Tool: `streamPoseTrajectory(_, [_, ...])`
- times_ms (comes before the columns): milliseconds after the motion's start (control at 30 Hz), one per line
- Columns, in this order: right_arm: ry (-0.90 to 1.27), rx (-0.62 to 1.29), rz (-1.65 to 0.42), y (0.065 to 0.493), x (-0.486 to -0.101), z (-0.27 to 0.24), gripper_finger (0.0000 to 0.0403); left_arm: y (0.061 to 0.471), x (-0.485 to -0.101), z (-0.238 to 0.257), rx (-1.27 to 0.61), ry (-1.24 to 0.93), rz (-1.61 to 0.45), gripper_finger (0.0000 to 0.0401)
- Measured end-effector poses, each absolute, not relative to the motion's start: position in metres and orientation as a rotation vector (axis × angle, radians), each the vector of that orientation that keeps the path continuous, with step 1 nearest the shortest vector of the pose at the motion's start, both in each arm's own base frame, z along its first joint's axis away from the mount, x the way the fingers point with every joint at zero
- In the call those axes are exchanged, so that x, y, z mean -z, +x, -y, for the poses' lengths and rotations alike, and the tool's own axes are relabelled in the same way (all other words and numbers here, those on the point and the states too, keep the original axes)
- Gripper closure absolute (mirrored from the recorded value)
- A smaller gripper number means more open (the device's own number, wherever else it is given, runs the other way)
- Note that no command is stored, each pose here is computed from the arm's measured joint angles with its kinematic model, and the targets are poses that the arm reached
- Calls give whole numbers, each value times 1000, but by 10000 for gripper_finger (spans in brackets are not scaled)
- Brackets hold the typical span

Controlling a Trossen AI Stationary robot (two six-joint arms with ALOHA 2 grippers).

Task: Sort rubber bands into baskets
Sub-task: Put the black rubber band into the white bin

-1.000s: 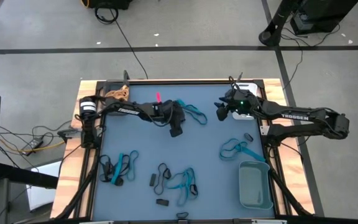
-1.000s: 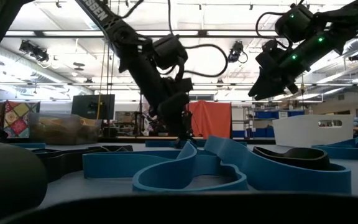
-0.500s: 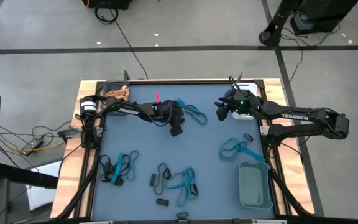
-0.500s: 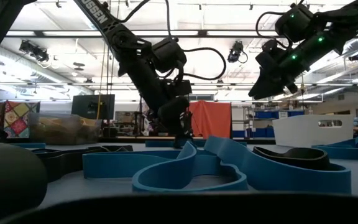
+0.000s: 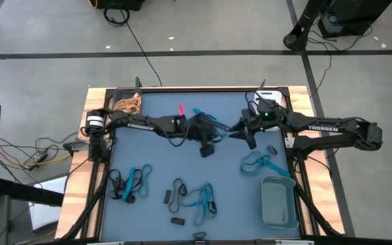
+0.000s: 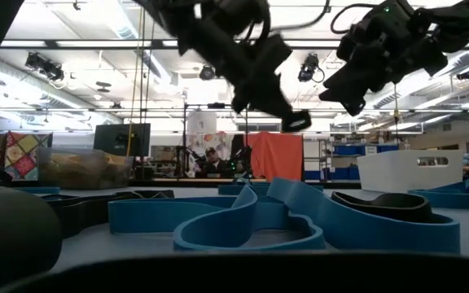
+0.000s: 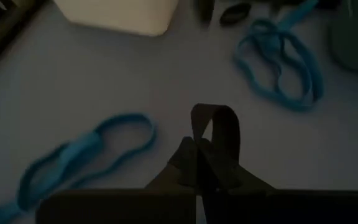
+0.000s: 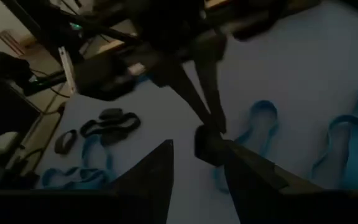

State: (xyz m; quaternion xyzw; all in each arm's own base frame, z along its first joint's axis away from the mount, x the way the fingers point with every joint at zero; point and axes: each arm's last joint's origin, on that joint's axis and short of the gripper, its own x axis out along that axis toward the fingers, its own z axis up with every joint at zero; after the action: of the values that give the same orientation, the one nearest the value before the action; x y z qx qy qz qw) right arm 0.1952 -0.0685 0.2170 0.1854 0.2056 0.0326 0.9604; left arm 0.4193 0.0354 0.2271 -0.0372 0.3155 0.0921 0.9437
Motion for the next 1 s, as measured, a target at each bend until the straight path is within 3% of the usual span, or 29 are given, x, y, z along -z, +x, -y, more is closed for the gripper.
streamPoseTrajectory(233, [366, -68, -430, 197, -216, 64, 252, 423, -255, -24, -284, 68, -689, 396])
streamPoseTrajectory(467, [335, -3, -413, 200, -218, 60, 239, 425, -262, -23, -285, 70, -662, 396])
streamPoseTrajectory(833, [288, -34, -399, 208, -216, 52, 179, 429, -266, -23, -267, 63, -604, 396])
streamPoseTrajectory(1000, [283, -34, -393, 214, -213, 54, 189, 430, -268, -22, -232, 52, -583, 396])
